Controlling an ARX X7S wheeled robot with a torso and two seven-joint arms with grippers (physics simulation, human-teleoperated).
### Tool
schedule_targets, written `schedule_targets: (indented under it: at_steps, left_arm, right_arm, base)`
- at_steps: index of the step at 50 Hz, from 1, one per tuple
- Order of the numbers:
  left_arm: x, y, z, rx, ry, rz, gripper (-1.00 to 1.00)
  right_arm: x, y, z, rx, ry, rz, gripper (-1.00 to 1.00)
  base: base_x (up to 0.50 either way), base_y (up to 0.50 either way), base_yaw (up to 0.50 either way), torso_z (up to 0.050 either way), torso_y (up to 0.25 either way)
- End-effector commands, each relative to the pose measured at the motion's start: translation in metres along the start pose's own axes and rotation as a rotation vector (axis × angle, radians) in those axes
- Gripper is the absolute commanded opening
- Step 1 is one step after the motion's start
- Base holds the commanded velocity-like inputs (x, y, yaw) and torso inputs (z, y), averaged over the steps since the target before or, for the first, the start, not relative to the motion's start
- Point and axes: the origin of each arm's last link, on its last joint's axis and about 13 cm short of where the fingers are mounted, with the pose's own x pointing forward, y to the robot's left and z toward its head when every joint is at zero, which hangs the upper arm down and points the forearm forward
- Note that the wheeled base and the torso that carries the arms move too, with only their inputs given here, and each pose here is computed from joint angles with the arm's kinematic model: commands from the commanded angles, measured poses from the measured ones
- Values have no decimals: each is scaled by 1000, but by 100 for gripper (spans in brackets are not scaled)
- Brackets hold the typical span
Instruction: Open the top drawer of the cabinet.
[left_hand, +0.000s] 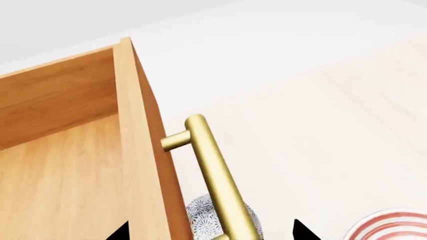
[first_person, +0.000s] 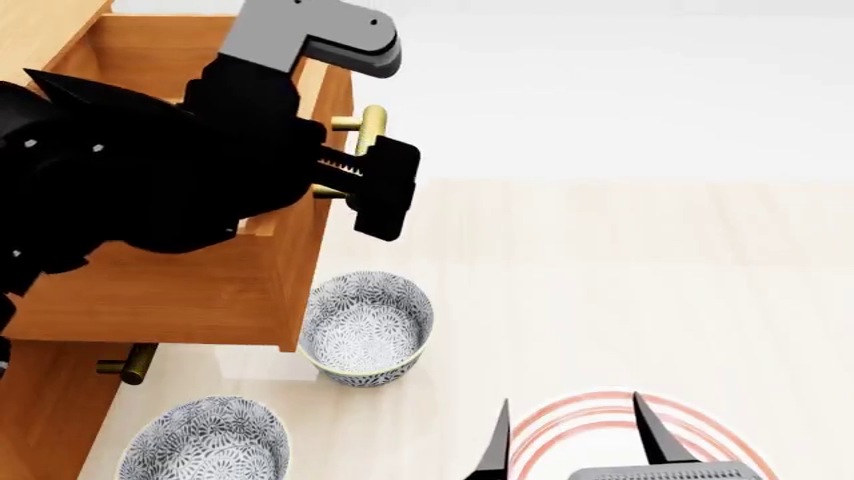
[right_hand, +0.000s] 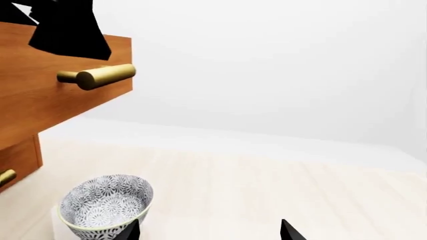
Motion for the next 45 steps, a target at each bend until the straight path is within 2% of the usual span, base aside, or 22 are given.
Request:
schedule_targets:
  at_steps: [1,7,10,18,34,38,45]
  left_arm:
    - [-21,-45,22,-144,-9,-415,100]
    - [-30,-41,40,-136,-40,-397,100]
    - [-37,-41,48,-106,-60,-374,100]
    - [-58,-28,74,-78,-120,-314,100]
    - [-97,-9,99,-31,-200,-241,100]
    - [-107,1,102,0,-224,-184,100]
    - [-144,10,108,61,-306,-155,100]
  right_arm:
    - [0,-2,0,1,-1,-4,100]
    - [1,-3,0,-2,0,-6,100]
    - [1,-4,1,-5,0,-7,100]
    - [1,-4,1,-2,-2,-8,100]
    - [-2,-3,9,-13,-18,-7,100]
    - [-3,-2,9,-11,-19,-5,100]
    - [-2,0,11,-12,-23,0,100]
  base:
    - [0,0,0,0,0]
    - [0,0,-2,0,0]
    - [0,0,-3,0,4]
    - [0,0,-3,0,4]
    - [0,0,0,0,1]
    - [0,0,0,0,0]
    - [0,0,0,0,0]
